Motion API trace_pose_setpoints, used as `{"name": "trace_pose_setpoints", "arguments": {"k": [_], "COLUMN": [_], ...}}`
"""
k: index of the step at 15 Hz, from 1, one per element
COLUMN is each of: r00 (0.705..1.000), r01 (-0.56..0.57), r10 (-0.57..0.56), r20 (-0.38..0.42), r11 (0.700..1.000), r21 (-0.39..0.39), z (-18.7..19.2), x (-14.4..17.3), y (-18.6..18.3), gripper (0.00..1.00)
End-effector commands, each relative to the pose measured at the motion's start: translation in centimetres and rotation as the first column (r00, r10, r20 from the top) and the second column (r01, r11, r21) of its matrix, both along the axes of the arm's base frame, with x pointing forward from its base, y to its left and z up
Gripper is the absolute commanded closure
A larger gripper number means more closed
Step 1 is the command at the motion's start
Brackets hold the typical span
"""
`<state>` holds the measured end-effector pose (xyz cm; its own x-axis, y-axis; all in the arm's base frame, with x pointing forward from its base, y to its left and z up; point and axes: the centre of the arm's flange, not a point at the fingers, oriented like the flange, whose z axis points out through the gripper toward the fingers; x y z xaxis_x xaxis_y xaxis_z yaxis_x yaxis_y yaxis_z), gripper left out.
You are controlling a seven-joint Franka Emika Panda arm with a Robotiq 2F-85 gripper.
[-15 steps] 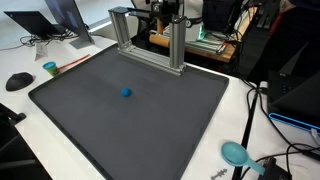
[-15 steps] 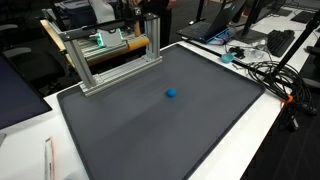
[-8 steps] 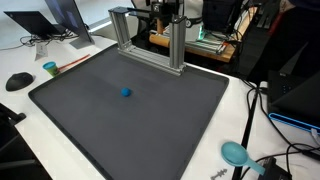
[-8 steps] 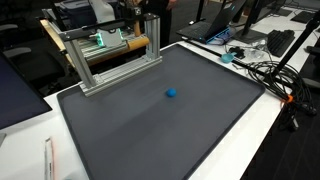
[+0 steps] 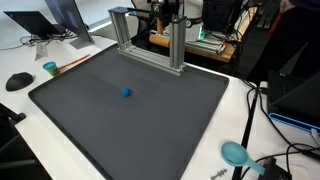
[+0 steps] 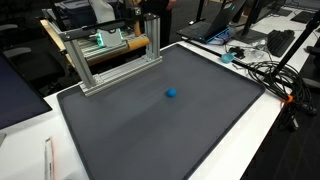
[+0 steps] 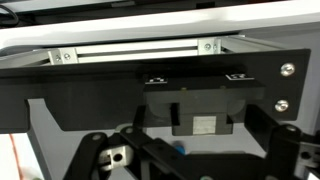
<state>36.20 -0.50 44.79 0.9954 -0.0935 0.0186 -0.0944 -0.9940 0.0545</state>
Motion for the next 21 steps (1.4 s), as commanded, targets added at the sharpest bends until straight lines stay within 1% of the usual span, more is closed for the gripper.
{"name": "trace_pose_setpoints", "arguments": {"k": [1,4,7,13,16,17,19,21], "r00": [0.998,0.997,0.999,1.0,1.0,0.999,0.999,1.0], "r01": [-0.01,-0.02,-0.019,-0.021,-0.019,-0.019,-0.019,-0.021], "r10": [0.008,0.018,0.018,0.02,0.019,0.019,0.019,0.021], "r20": [0.061,0.073,0.041,0.019,0.024,0.026,0.025,0.023], "r11": [1.0,1.0,1.0,1.0,1.0,1.0,1.0,1.0], "r21": [0.026,0.022,0.018,0.014,0.008,0.009,0.005,0.003], "z": [0.1,-0.2,-0.8,-1.2,-1.1,-1.1,-1.2,-1.3], "x": [-1.4,-1.2,-1.2,-1.3,-1.3,-1.2,-1.2,-1.1], "y": [0.4,0.8,0.8,0.7,0.7,0.7,0.8,0.9], "gripper": [0.0,0.0,0.0,0.0,0.0,0.02,0.26,0.4]}}
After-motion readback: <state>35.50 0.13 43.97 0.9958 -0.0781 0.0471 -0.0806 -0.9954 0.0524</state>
